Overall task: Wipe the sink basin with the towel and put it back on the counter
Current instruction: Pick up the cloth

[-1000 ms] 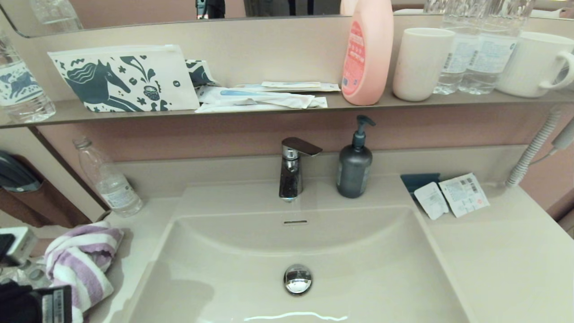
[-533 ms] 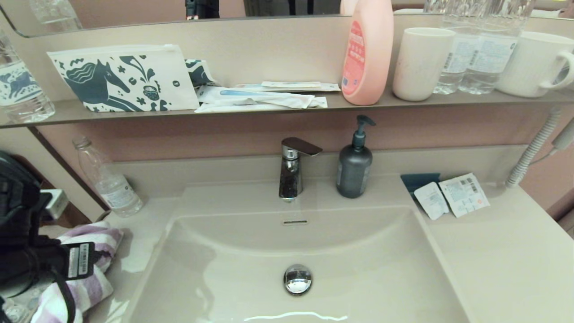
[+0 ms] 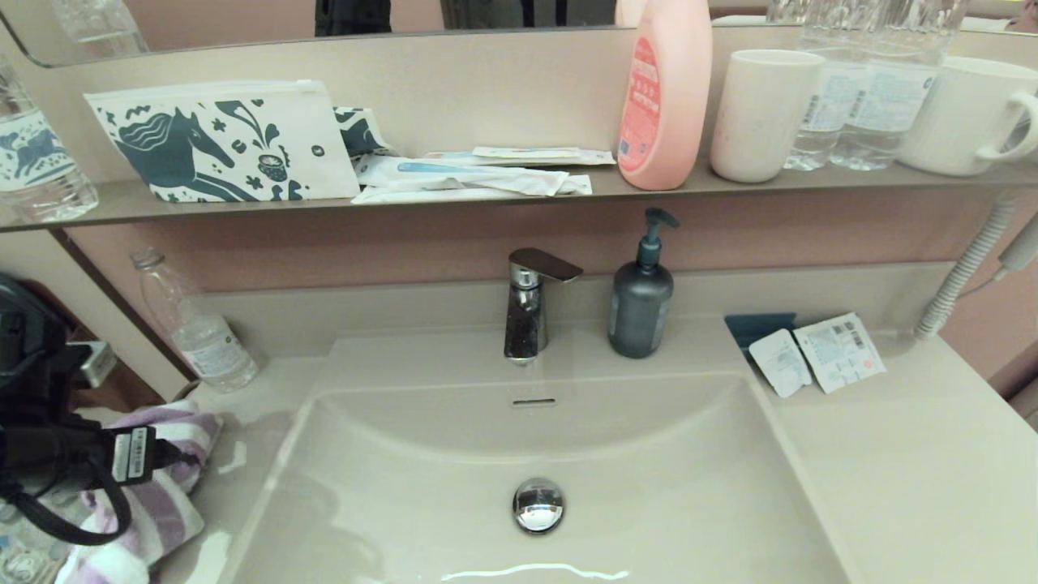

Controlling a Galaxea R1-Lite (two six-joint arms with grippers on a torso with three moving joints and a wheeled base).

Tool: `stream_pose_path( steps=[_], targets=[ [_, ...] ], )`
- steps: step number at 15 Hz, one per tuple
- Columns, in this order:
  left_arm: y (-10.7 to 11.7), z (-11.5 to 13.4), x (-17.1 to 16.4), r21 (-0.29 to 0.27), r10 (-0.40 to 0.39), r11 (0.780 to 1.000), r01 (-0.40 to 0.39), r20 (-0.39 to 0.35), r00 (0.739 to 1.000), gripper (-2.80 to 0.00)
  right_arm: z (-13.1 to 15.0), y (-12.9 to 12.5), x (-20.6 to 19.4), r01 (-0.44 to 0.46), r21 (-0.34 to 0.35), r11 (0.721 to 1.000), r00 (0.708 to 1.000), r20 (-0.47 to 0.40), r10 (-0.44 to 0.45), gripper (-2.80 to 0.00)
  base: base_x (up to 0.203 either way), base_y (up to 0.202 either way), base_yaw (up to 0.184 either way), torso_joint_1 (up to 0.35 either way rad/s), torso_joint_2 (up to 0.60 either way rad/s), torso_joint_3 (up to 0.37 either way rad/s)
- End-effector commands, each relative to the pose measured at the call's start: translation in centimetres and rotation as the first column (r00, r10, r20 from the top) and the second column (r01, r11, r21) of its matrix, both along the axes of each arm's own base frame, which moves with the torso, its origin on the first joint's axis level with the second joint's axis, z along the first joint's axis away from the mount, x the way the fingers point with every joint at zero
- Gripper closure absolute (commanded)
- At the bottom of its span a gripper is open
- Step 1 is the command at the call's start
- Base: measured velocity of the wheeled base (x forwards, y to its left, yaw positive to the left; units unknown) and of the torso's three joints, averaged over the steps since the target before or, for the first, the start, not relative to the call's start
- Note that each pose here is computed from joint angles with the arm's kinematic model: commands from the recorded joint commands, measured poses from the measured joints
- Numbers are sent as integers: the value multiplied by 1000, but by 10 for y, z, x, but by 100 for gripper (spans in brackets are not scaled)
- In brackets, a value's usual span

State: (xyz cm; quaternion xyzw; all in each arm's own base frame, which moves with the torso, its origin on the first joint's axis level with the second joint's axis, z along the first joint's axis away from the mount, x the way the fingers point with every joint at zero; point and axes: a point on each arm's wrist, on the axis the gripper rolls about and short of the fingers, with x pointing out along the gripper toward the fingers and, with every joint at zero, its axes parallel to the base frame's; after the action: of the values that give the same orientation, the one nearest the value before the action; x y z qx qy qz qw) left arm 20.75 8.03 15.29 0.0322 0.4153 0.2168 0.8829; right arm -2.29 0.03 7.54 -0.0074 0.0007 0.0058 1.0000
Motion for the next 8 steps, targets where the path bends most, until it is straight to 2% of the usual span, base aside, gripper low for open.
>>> stream_pose_path(
  steps=[1, 4, 8],
  targets=[
    [15, -8, 7, -12, 12, 1000, -12, -18, 1000, -280, 0, 0, 0, -1, 0, 1000, 1000, 0, 1, 0, 0, 0, 0, 0, 0, 0],
    [23, -22, 14, -96, -28, 995, 25, -27, 999, -280, 0, 0, 0, -1, 0, 1000, 1000, 0, 1, 0, 0, 0, 0, 0, 0, 0],
    [26, -33, 21, -155, -74, 985, 74, 6, 997, -280, 0, 0, 0, -1, 0, 1000, 1000, 0, 1, 0, 0, 0, 0, 0, 0, 0]
  ],
)
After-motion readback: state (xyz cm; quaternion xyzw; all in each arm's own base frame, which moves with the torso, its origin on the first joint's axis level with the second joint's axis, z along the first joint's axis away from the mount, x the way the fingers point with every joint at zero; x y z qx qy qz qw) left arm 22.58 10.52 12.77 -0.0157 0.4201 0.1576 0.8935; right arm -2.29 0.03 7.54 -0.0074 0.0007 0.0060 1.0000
